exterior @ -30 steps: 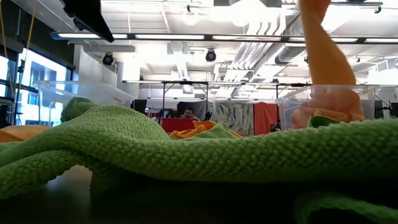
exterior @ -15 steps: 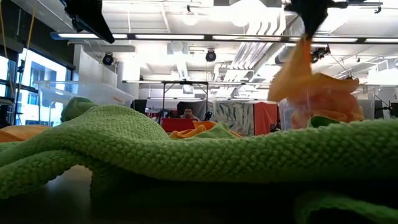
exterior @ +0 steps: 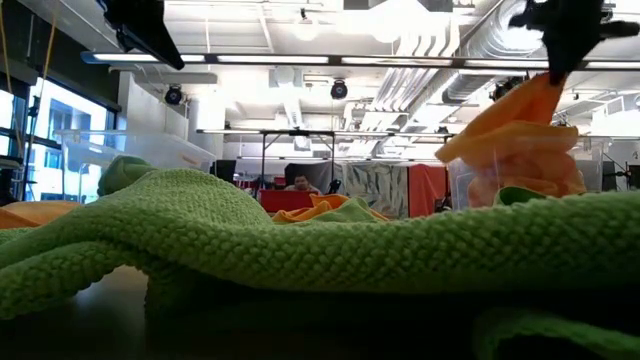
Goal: Sort microfiber towel by color & place in baskets
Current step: Put the orange microfiber towel into the right transparent bin
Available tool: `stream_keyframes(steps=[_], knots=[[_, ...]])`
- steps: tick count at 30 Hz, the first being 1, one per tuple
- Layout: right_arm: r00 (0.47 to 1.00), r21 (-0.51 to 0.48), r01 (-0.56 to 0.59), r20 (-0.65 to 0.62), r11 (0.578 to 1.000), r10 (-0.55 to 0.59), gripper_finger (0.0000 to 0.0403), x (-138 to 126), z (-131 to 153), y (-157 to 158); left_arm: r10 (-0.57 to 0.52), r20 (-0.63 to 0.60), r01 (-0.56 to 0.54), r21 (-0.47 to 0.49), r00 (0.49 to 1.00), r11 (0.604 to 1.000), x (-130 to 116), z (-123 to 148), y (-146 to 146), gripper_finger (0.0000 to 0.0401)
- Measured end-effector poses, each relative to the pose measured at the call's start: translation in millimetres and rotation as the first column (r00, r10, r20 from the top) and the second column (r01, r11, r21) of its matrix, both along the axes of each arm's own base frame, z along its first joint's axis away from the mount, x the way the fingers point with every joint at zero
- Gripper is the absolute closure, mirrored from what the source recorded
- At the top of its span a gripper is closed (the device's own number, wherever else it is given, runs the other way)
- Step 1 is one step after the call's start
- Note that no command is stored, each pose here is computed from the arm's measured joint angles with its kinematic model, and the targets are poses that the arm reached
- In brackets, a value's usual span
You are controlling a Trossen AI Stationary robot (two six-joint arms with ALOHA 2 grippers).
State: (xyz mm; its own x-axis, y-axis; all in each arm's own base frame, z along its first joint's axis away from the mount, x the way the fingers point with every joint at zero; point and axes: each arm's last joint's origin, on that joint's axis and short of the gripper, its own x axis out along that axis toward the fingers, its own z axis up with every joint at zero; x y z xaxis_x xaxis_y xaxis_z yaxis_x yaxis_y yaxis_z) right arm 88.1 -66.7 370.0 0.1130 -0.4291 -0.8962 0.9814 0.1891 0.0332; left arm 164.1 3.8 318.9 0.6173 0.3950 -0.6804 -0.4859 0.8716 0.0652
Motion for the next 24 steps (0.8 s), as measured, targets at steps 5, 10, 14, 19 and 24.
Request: stream_keyframes(steps=[5, 10, 14, 19, 24], knots=[[0.982, -0.225, 0.106, 0.178, 0.969, -0.066, 0.0403, -36, 44, 20, 0.012, 0.001, -0.012, 0.013, 1.000, 1.000, 0, 0, 0, 0.0401], [0.922, -0.396, 0.217, 0.383, 0.892, -0.054, 0.0403, -71, 79, 38, 0.029, 0.005, -0.029, 0.021, 1.000, 0.999, 0, 0, 1, 0.0401], [0.903, -0.443, 0.197, 0.429, 0.875, 0.014, 0.0403, -70, 83, 39, 0.052, 0.014, -0.053, 0.022, 0.999, 0.998, 0, 1, 1, 0.0401], [0.931, -0.362, 0.026, 0.348, 0.932, 0.109, 0.0403, -28, 50, 17, 0.064, 0.018, -0.064, 0.027, 0.998, 0.998, 0, 1, 2, 0.0401], [0.983, -0.186, -0.124, 0.109, 0.975, 0.146, 0.0403, 13, -6, -7, 0.077, 0.026, -0.078, 0.013, 0.997, 0.997, 0, 1, 2, 0.0401]])
